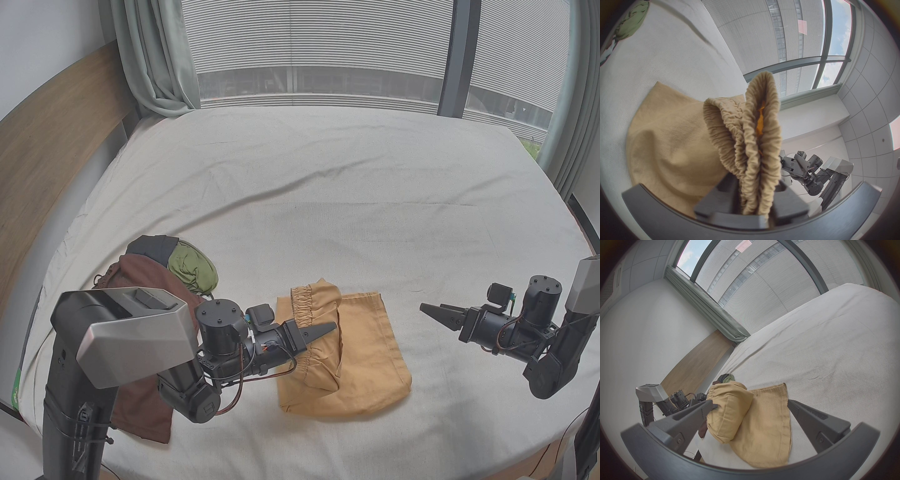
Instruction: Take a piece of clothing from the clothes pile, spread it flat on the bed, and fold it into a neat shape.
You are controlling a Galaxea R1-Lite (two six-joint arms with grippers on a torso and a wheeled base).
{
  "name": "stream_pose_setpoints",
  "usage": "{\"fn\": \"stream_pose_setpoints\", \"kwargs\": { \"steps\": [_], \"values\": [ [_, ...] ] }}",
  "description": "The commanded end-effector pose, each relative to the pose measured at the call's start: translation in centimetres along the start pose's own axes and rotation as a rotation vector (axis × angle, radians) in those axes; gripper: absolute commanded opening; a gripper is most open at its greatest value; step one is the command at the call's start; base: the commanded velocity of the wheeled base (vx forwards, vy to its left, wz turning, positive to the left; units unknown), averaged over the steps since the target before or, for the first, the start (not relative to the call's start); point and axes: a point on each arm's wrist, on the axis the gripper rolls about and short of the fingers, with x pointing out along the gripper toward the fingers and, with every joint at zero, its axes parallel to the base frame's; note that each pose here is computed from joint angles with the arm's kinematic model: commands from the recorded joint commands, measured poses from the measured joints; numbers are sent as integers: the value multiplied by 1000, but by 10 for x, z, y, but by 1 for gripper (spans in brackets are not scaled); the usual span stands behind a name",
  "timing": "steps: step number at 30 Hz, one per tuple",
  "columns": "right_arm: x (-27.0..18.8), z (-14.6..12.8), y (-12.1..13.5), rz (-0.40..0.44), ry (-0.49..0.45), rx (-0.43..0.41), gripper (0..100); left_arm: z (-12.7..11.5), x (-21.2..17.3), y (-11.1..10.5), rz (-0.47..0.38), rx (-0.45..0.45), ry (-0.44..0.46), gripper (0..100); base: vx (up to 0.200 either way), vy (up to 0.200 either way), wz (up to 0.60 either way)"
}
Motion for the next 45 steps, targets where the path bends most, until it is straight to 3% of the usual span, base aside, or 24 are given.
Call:
{"fn": "stream_pose_setpoints", "kwargs": {
  "steps": [1,21,28,38,45],
  "values": [
    [0,-1,0,-1,3,2,100,1,1,0,-4,3,-5,100,0,0,0],
    [2,-7,-4,-10,26,12,100,0,-9,2,28,16,-23,100,0,0,0],
    [2,-8,-3,-10,29,13,100,11,-24,-4,46,45,-52,100,0,0,0],
    [5,-15,-8,-21,52,27,100,27,-64,1,129,147,-89,100,0,0,0],
    [6,-18,-8,-24,62,29,100,49,-117,-18,148,225,-133,100,0,0,0]
  ]
}}
